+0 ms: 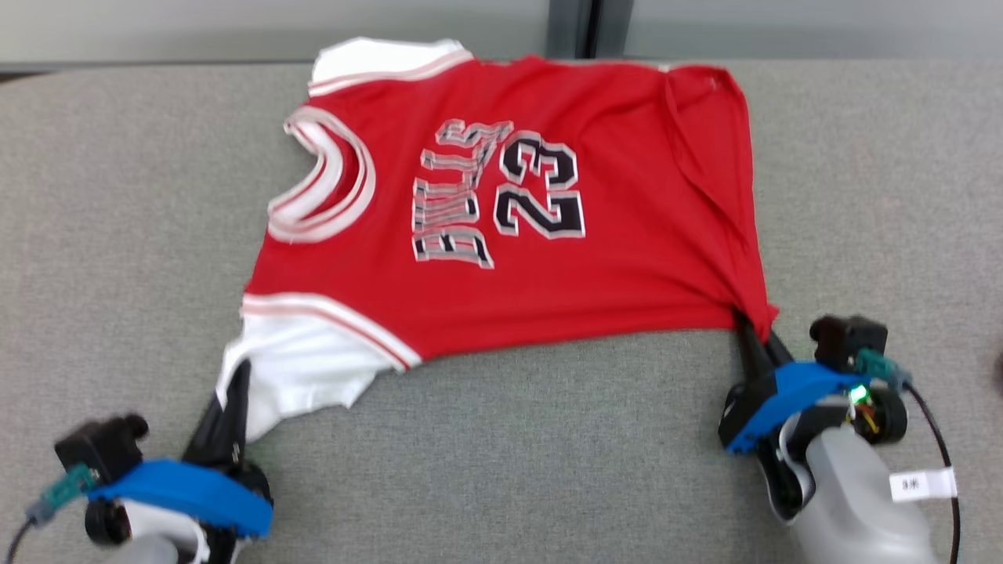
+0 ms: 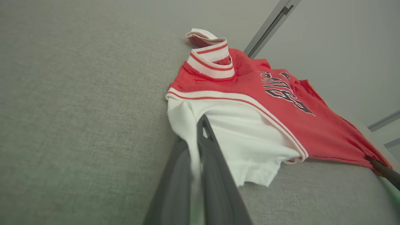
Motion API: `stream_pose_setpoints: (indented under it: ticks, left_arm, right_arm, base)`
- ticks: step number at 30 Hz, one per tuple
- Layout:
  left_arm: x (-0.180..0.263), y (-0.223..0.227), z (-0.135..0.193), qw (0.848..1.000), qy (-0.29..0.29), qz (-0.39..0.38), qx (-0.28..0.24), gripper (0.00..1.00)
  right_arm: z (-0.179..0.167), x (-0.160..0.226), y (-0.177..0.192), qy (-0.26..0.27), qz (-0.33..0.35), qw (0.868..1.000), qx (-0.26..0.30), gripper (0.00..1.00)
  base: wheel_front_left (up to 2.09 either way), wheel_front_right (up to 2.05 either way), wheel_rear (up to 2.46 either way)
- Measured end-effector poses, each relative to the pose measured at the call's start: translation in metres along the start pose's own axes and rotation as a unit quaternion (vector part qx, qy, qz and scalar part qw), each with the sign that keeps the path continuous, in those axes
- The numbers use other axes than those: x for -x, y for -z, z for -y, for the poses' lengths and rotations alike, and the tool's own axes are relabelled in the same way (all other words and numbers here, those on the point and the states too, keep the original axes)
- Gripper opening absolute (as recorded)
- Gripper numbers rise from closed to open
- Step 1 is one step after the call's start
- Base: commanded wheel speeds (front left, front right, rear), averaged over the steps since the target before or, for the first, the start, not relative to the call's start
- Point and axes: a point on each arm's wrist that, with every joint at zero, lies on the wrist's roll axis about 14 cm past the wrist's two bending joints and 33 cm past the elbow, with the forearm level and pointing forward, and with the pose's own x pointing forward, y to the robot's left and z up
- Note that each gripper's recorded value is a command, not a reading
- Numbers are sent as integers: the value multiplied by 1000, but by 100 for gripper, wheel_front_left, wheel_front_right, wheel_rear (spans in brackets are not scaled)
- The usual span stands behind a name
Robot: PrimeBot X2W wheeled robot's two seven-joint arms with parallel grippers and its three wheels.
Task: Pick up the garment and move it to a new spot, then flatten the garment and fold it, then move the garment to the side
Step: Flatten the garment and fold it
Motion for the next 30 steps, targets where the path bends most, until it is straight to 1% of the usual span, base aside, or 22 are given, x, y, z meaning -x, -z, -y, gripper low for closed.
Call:
stream_pose_setpoints:
  ticks: [3,7,16,20,23,27,30]
  left_arm:
    - [24,19,-9,999,-29,-12,20,0]
    - [53,39,-11,998,-47,-22,29,0]
    - [101,64,-4,997,-67,-13,41,0]
    - [108,66,1,997,-64,-6,40,0]
    - [109,65,7,998,-56,0,37,0]
    - [101,50,21,999,-31,20,26,0]
    - [91,32,38,999,0,41,17,0]
  right_arm:
    - [1,19,12,7,-9,1000,-19,0]
    - [7,48,24,20,-12,999,-43,0]
    - [16,111,49,45,-19,996,-75,0]
    - [18,128,56,49,-17,995,-83,0]
    - [19,133,56,49,-12,995,-90,0]
    - [16,130,47,43,2,994,-98,0]
    - [12,124,40,35,12,994,-106,0]
  base:
    - [0,0,0]
    - [0,0,0]
    - [0,0,0]
    - [0,0,0]
    - [0,0,0]
    - [0,0,0]
    - [0,0,0]
